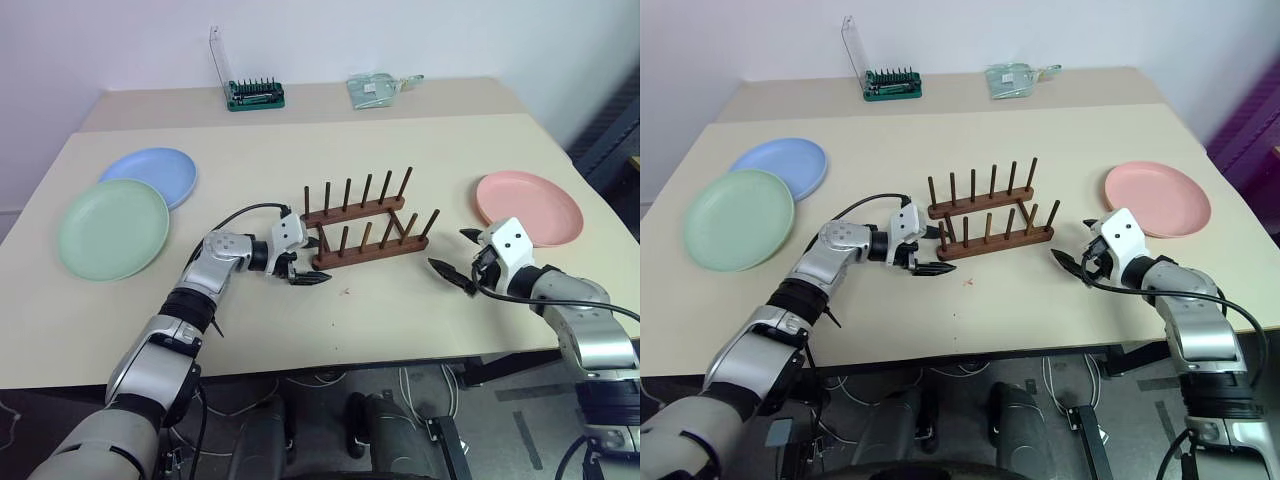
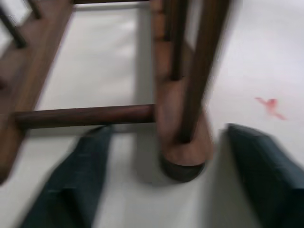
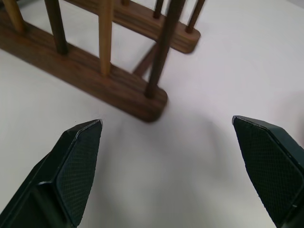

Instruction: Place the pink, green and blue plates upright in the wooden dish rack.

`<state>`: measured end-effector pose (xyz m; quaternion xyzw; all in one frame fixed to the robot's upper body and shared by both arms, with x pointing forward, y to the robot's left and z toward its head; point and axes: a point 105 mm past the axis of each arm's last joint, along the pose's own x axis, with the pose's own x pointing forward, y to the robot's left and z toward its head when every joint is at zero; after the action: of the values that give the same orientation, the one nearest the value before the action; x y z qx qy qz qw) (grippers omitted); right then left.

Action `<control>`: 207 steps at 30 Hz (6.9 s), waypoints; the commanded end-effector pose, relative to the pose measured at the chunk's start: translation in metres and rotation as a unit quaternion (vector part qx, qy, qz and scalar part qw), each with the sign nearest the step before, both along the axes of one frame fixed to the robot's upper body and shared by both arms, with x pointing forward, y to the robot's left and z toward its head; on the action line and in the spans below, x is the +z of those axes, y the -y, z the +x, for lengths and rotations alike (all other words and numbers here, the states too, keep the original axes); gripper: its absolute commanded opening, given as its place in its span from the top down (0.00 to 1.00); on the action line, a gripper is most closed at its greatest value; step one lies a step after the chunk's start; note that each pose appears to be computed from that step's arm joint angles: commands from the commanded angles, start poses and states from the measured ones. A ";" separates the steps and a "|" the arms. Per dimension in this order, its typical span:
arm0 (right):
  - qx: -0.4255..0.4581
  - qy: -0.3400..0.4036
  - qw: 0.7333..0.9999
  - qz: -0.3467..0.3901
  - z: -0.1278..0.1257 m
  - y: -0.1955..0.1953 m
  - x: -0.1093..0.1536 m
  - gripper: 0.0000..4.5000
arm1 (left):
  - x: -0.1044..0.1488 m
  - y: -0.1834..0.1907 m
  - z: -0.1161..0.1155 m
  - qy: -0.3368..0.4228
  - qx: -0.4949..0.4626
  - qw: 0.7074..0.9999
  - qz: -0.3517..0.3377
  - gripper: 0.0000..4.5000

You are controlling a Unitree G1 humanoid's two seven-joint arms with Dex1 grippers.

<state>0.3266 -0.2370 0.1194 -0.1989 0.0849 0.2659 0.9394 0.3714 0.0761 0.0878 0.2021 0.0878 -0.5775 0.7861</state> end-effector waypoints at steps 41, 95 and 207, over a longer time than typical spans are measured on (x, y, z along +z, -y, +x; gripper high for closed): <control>-0.034 0.049 0.994 -0.094 0.047 -0.011 0.010 0.79 | -0.010 0.008 -0.012 0.087 0.216 0.972 -0.003 0.86; 0.180 0.020 0.886 0.426 0.023 -0.068 0.192 1.00 | 0.012 0.051 -0.066 0.044 0.065 0.993 -0.086 0.86; 0.247 0.466 0.780 -0.337 0.053 -0.230 0.123 0.96 | 0.194 -0.087 -0.009 -0.006 0.570 0.728 -0.380 1.00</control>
<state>0.3831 -0.0105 0.2157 -0.6272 -0.2906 0.3442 0.6353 0.3674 0.1656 0.2684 -0.2077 -0.0126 0.0024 0.9781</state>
